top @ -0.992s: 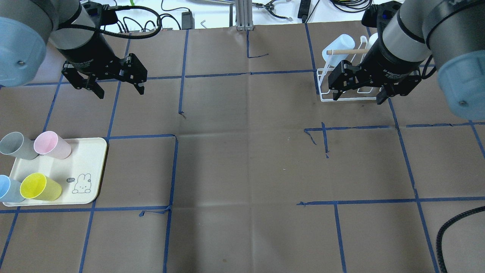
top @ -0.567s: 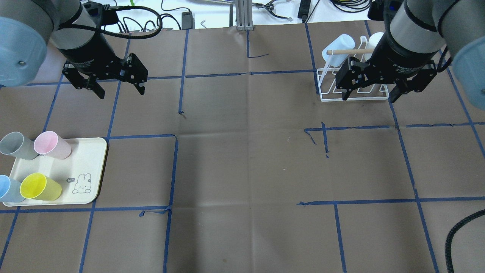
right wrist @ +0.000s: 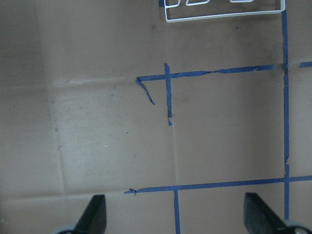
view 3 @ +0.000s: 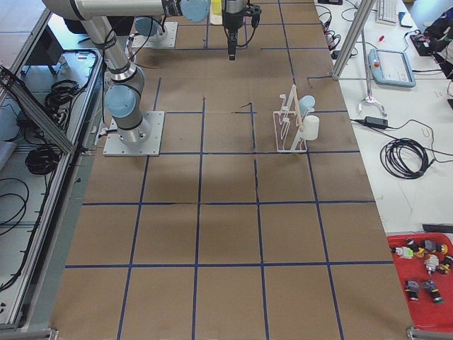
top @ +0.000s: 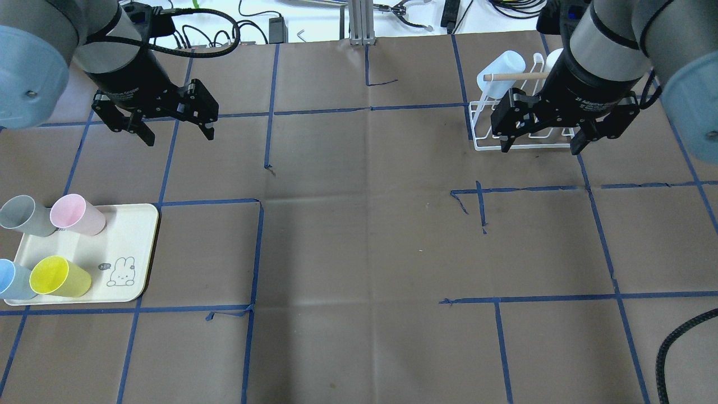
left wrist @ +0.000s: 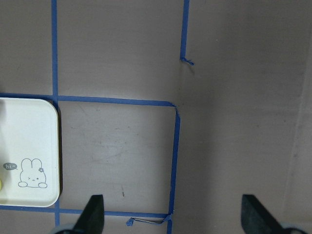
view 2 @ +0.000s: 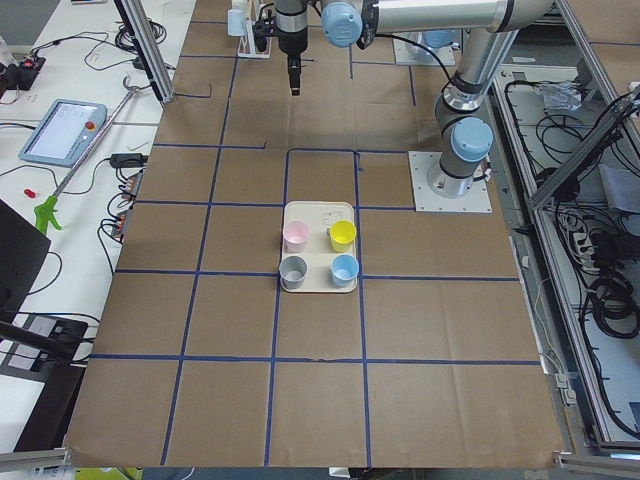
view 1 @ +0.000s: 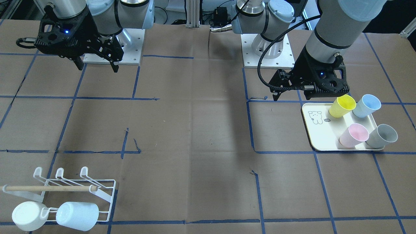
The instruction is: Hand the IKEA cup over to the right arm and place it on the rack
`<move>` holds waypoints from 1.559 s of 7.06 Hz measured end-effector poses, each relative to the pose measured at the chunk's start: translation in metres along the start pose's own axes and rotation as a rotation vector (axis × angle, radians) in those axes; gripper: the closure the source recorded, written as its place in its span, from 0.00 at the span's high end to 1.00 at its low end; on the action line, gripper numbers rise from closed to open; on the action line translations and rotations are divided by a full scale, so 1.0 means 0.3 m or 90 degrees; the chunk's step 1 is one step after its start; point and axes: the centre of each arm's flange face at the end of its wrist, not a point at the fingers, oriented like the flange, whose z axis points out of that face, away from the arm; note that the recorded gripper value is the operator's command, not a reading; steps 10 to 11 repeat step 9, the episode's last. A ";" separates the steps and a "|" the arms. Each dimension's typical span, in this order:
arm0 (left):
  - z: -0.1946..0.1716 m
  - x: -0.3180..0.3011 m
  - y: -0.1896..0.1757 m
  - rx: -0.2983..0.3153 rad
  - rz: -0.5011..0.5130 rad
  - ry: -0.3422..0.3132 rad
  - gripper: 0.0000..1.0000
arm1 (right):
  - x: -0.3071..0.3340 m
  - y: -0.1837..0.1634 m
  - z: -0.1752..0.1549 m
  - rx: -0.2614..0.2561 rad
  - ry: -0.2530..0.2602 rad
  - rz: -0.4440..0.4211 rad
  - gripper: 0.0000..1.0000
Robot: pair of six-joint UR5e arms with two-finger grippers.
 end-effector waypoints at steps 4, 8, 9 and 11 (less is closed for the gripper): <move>-0.001 0.000 0.000 0.000 0.001 0.000 0.99 | -0.001 -0.002 0.008 -0.003 0.000 -0.002 1.00; 0.000 -0.001 -0.001 0.000 0.001 0.000 0.99 | -0.001 -0.010 0.013 -0.001 0.002 -0.003 1.00; 0.000 -0.001 -0.001 0.000 0.001 0.000 0.99 | 0.000 -0.010 0.013 -0.001 0.003 -0.003 1.00; 0.000 -0.001 -0.001 0.000 0.001 0.000 0.99 | 0.000 -0.010 0.013 -0.001 0.003 -0.003 1.00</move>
